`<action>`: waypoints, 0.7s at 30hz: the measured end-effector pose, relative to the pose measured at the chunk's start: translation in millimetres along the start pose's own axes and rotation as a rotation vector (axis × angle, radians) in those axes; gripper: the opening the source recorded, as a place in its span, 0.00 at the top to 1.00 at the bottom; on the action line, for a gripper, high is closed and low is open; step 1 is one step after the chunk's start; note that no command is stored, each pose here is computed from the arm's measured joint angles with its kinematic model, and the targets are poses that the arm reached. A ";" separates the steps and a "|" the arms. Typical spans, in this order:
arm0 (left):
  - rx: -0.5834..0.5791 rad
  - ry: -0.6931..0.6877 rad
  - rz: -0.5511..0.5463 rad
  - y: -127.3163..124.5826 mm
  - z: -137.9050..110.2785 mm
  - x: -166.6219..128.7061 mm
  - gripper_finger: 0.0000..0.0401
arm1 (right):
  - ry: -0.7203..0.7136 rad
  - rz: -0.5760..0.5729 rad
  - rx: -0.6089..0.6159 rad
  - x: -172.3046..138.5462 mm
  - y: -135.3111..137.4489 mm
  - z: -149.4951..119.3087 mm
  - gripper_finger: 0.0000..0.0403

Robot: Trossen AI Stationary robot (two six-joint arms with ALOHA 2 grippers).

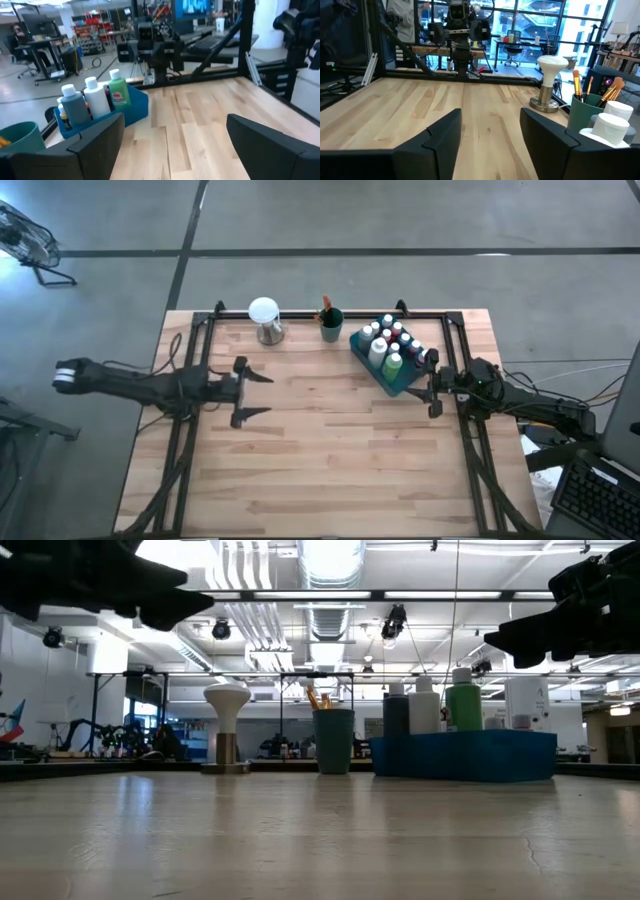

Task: Pick & Place Paint Supplies
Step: Return to Home Position

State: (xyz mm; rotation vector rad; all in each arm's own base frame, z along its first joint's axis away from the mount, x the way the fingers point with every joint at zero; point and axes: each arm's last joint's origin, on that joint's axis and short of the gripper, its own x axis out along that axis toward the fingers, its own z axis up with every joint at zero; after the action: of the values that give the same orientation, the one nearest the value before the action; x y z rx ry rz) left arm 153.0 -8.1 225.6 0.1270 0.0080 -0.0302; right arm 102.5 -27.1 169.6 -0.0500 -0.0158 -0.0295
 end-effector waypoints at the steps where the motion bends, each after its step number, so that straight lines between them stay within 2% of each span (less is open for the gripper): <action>1: -0.004 -0.013 0.002 -0.1 -1.9 -4.1 0.11 | 0.000 0.000 0.000 0.0 0.0 0.0 0.50; 14: 0.011 -0.090 0.028 -3.3 -40.0 -35.2 0.11 | 0.002 0.000 0.001 0.2 -0.1 -0.1 0.56; 21: -0.008 -0.141 0.022 -4.0 -44.6 -44.2 0.11 | 0.002 0.000 0.001 0.2 -0.1 -0.1 0.61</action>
State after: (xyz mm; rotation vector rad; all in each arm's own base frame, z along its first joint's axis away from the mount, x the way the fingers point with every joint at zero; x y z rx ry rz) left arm 108.4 -5.1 181.3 0.1166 -0.1342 -0.0176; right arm 102.7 -27.2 169.6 -0.0495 -0.0140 -0.0297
